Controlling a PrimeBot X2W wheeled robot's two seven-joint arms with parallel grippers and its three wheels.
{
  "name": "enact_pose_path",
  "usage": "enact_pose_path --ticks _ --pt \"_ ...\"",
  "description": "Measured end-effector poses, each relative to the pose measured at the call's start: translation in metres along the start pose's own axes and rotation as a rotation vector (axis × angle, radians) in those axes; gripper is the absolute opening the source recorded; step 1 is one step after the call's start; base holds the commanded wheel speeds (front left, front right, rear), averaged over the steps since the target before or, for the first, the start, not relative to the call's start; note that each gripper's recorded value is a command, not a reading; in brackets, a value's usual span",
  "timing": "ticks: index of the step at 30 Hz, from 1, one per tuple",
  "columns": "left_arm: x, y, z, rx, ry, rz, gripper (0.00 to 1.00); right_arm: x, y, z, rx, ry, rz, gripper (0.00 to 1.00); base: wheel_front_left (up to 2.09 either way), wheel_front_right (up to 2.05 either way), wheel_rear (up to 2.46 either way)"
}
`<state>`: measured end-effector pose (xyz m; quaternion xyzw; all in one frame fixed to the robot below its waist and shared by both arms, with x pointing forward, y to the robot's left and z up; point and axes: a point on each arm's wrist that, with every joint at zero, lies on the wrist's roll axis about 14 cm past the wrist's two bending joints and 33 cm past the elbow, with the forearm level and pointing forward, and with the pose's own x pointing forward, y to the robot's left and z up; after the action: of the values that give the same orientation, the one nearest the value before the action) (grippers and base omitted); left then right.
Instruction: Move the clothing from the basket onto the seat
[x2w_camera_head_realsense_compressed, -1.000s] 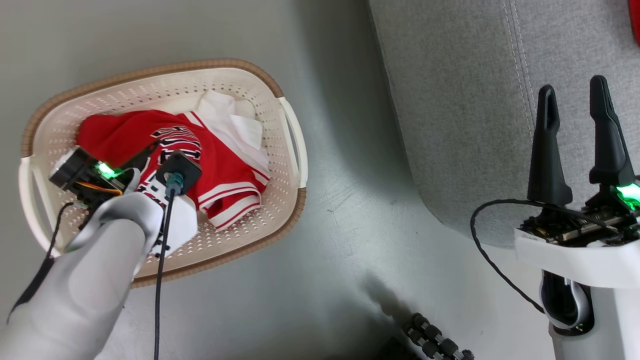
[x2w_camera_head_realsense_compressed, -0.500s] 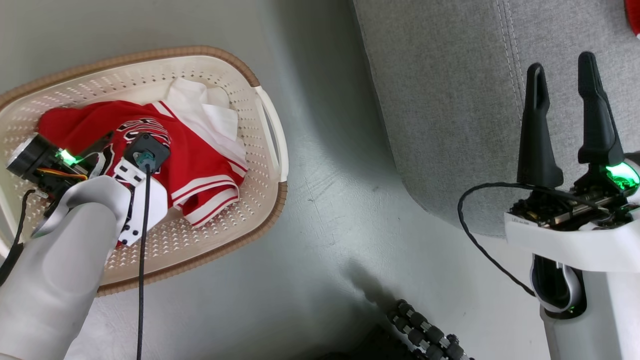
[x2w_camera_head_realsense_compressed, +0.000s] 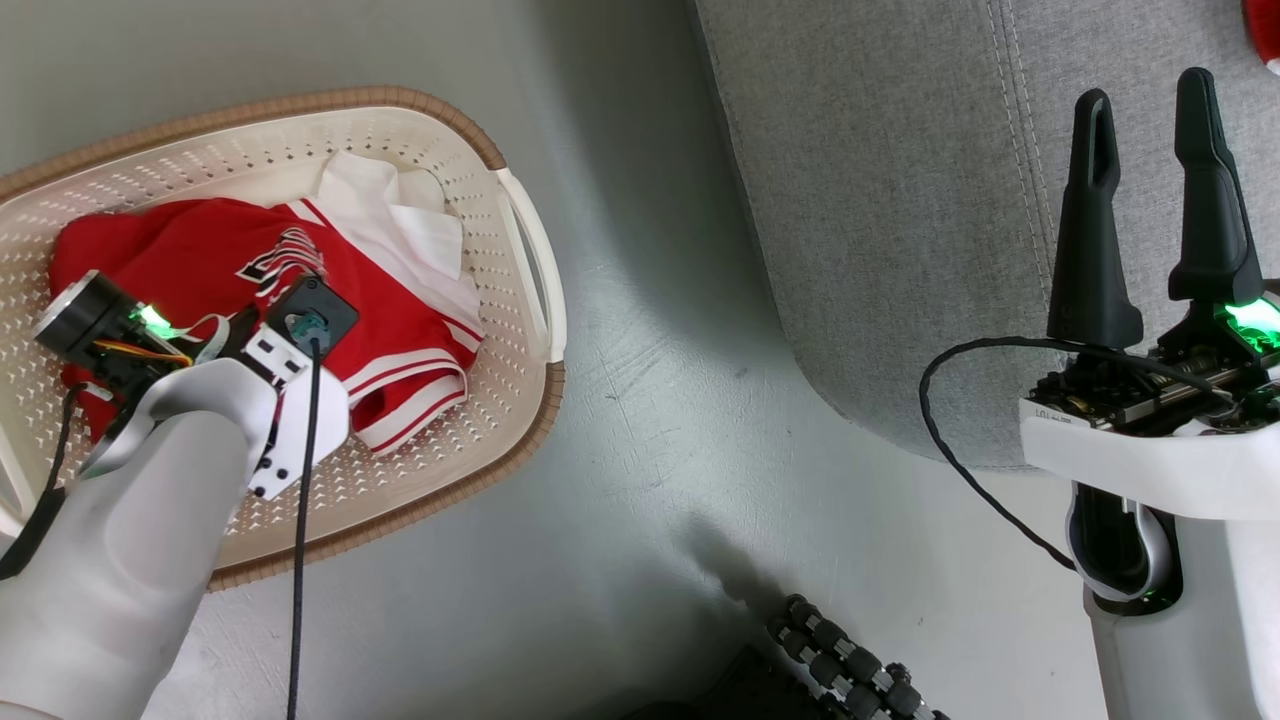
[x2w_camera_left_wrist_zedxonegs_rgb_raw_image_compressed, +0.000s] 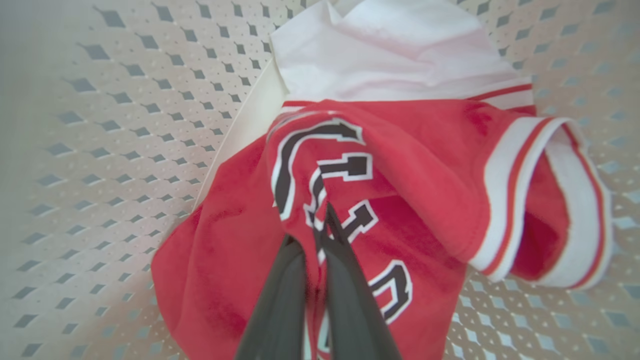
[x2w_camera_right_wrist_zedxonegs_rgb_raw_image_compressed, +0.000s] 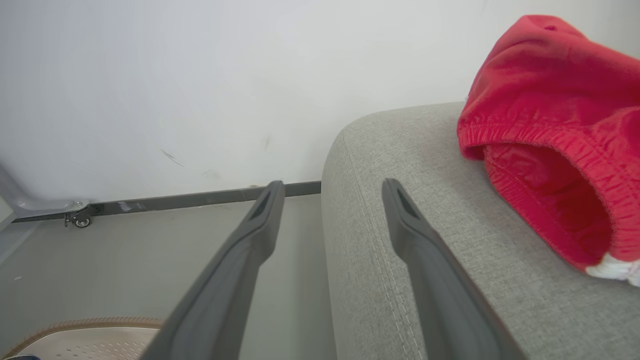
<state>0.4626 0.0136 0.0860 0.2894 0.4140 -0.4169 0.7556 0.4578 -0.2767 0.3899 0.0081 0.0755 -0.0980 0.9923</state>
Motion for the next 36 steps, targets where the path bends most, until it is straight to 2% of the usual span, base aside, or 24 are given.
enact_pose_path --ticks 36 --pt "-0.055 0.042 0.053 -0.090 -0.237 0.223 0.00 0.007 0.016 0.027 0.058 -0.079 0.042 1.00 0.00 0.00 0.00"
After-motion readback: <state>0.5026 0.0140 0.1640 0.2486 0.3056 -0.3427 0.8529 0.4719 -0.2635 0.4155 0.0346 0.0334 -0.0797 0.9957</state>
